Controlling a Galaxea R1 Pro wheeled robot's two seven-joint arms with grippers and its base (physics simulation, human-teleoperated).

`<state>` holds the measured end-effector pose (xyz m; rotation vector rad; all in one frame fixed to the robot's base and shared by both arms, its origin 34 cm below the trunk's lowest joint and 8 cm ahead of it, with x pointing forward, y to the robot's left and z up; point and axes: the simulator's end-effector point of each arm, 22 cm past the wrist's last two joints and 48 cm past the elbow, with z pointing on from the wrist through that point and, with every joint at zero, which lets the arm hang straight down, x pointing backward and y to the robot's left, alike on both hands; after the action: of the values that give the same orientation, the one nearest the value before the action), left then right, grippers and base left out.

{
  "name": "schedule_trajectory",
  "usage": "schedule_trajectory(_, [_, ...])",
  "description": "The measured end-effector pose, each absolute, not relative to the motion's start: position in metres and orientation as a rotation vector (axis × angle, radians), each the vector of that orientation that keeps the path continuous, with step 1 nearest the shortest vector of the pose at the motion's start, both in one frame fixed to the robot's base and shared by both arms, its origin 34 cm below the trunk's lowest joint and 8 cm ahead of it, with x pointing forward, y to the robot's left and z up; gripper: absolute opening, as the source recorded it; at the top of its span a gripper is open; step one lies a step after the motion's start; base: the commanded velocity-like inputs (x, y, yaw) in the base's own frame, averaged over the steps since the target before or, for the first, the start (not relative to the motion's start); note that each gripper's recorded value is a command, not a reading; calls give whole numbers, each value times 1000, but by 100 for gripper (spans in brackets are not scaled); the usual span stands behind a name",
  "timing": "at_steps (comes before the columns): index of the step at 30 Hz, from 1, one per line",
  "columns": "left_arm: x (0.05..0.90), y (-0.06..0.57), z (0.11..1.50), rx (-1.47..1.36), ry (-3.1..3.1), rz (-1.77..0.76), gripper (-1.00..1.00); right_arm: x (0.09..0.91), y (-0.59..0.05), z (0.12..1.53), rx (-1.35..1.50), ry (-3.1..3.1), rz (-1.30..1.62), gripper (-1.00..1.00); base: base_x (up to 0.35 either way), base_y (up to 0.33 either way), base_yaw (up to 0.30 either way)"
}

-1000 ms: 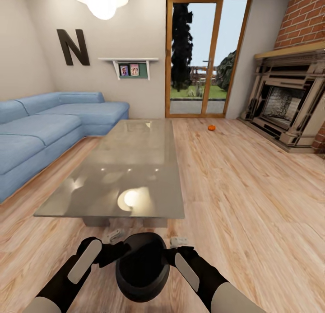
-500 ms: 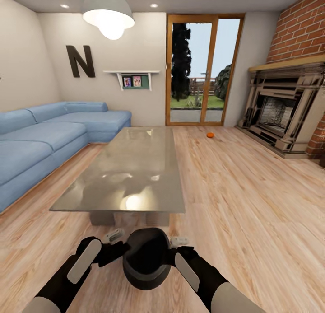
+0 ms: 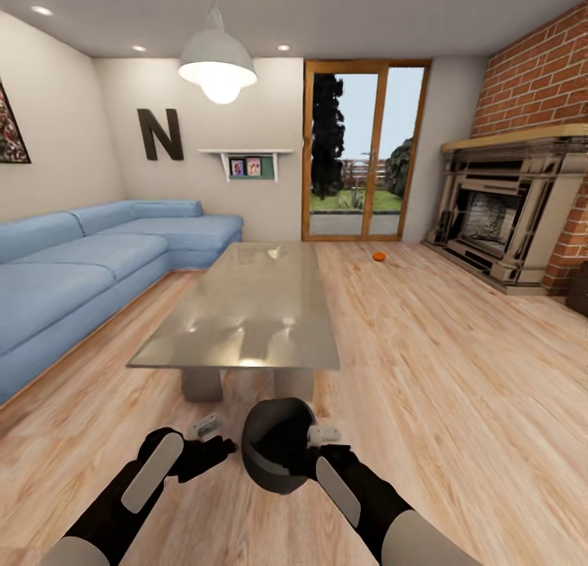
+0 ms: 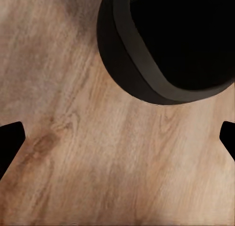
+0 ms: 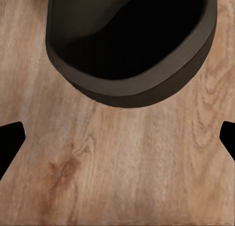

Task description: Place each of the two pumpkins and all three candles from the living room inside a cabinet in the living room (use any cabinet), then make sure every cabinet is closed, and position the cauldron so it is next to a table in the living room.

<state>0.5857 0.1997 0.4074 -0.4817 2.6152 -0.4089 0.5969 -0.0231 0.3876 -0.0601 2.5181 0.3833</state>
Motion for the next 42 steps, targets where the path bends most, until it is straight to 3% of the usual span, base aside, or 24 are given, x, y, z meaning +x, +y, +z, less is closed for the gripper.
schedule_trajectory(11, [590, 196, 433, -465, 2570, -417, 100, 602, -23, 414, -68, 2471, 379, 100, -214, 70, -40])
schedule_trajectory(29, [593, 192, 448, -440, 2540, -425, 100, 602, -15, 425, -86, 2447, 425, 100, -8, -4, -238])
schedule_trajectory(42, [594, 192, 452, -436, 2533, -421, 100, 601, -14, 428, -89, 2451, 431, 100, -155, -123, -267])
